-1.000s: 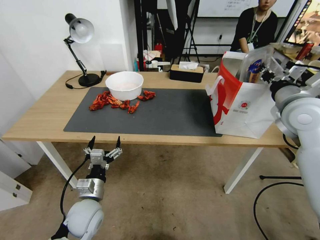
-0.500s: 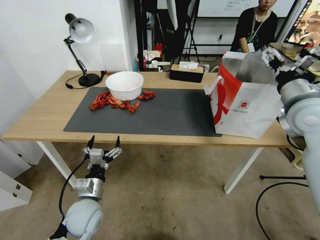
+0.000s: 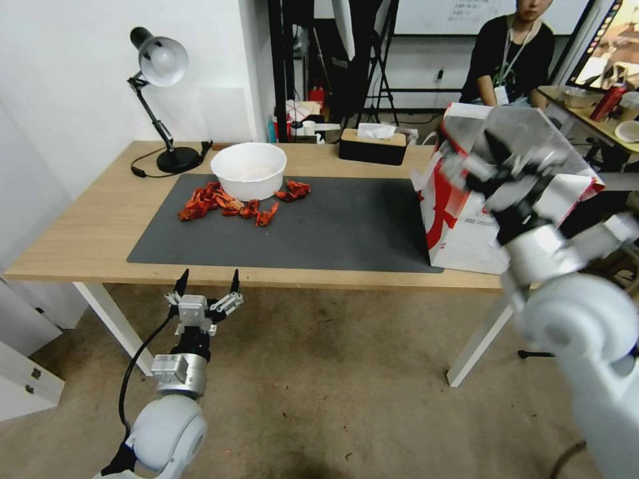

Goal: Close the takeout container lid, then place the container into the takeout bag.

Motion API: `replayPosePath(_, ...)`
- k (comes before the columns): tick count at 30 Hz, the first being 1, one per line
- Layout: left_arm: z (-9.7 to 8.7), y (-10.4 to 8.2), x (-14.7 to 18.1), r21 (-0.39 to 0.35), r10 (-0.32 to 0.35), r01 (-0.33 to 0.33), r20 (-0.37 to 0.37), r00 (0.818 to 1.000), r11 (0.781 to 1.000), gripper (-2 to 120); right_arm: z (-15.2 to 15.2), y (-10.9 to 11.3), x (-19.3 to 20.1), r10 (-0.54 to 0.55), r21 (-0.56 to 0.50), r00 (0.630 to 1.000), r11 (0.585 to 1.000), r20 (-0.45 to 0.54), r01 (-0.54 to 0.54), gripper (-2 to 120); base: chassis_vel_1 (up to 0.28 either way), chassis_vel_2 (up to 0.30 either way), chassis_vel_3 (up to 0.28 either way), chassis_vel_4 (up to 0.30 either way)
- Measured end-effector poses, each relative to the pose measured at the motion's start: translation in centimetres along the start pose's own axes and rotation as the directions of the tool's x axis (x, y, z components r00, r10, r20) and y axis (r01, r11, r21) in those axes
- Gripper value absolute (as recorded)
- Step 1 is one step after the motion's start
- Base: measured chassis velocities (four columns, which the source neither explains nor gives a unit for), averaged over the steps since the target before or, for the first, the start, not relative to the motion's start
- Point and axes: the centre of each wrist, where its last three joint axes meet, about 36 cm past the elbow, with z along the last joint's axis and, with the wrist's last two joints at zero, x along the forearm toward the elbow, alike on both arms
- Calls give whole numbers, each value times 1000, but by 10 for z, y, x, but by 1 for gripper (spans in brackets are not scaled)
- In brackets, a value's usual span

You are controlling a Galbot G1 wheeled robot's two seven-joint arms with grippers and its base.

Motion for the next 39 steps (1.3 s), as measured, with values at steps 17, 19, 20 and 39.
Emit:
replayPosePath(17,3,-5,0,12,2,-2,-6,1000,1000,100,117,39,107,286,192,950,946,-123,-260,100,0,0,0,0)
replayPosePath(19,3,-5,0,12,3,-3,-8,1000,1000,100,126,44,113,299,193,944,943,-140,-270,100,0,0,0,0)
replayPosePath(20,3,-5,1,13,3,-3,-10,1000,1000,100,132,48,117,304,193,940,942,-152,-274,100,0,0,0,0)
replayPosePath(39,9,-4,6,28,23,-23,-2,1000,999,100,151,57,117,301,183,937,946,-179,-269,100,0,0,0,0)
